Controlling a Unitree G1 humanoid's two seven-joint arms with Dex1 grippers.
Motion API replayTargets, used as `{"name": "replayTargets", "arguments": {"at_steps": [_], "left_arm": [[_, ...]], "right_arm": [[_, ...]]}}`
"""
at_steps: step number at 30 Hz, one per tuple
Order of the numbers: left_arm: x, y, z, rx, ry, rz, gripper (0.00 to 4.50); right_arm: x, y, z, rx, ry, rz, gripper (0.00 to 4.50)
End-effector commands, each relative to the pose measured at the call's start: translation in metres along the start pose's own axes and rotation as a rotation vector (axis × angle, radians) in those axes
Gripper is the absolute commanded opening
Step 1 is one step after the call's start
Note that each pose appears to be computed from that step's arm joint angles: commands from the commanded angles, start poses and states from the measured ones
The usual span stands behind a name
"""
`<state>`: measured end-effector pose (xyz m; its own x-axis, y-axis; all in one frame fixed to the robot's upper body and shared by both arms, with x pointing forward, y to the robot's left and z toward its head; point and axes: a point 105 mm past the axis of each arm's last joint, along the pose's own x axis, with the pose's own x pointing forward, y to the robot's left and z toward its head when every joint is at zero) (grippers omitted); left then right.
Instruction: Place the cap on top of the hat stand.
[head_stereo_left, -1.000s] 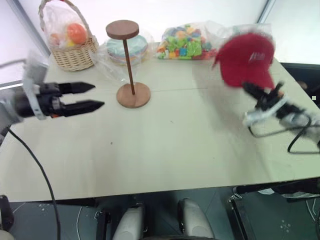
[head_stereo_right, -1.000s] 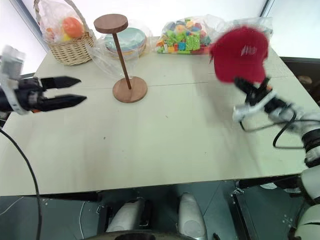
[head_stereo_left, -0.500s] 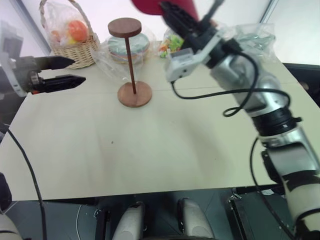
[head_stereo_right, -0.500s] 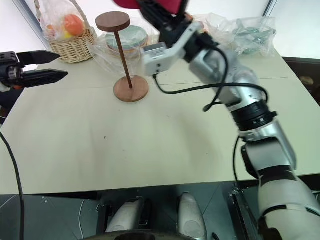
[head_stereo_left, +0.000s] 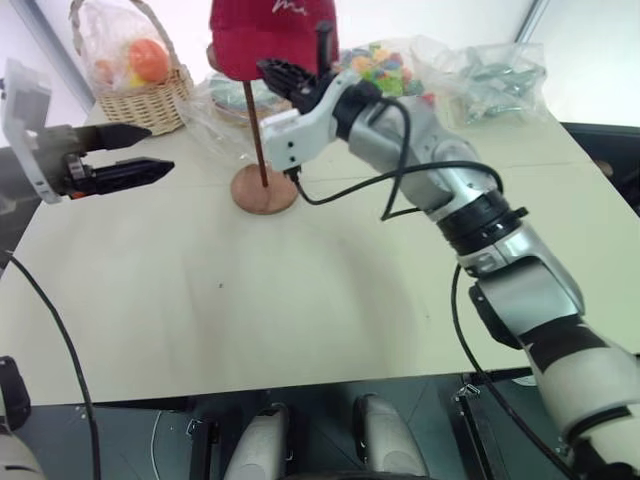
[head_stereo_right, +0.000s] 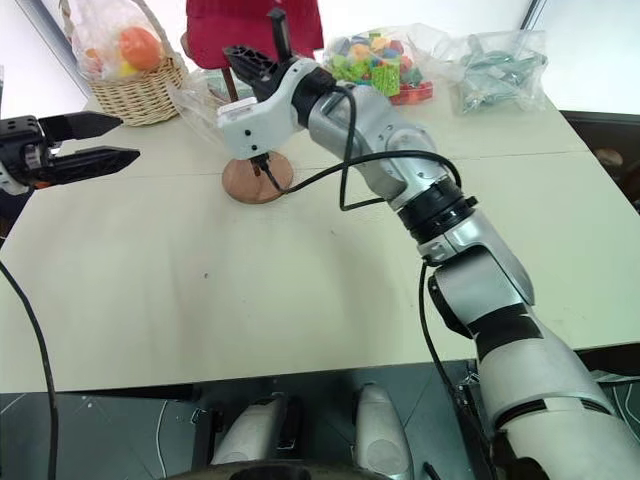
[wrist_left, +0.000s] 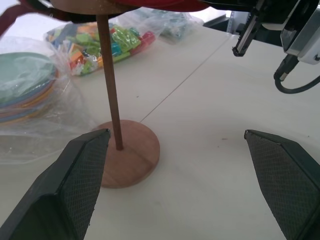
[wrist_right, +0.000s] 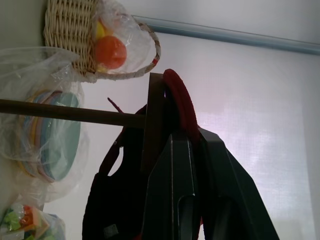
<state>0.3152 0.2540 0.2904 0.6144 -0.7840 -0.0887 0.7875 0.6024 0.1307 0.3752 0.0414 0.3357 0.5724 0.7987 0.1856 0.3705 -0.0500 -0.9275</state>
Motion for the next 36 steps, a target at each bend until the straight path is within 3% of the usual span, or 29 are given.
{"name": "replayTargets", "arguments": {"at_steps": [1, 7, 16, 36], "left_arm": [[-0.008, -0.004, 0.012, 0.033, -0.044, 0.015, 4.5], [-0.011, -0.005, 0.008, 0.017, -0.047, 0.032, 4.5], [-0.008, -0.007, 0.005, 0.006, -0.058, 0.031, 4.5], [0.001, -0.006, -0.002, -0.012, -0.064, 0.019, 4.5]], "right_arm": [[0.004, -0.005, 0.019, -0.004, -0.056, 0.015, 0.01], [0.0, -0.008, 0.026, 0.005, -0.061, 0.012, 0.01], [-0.01, 0.002, -0.027, -0.067, 0.082, 0.069, 0.01], [-0.017, -0.077, -0.031, -0.154, 0.105, -0.098, 0.01]]}}
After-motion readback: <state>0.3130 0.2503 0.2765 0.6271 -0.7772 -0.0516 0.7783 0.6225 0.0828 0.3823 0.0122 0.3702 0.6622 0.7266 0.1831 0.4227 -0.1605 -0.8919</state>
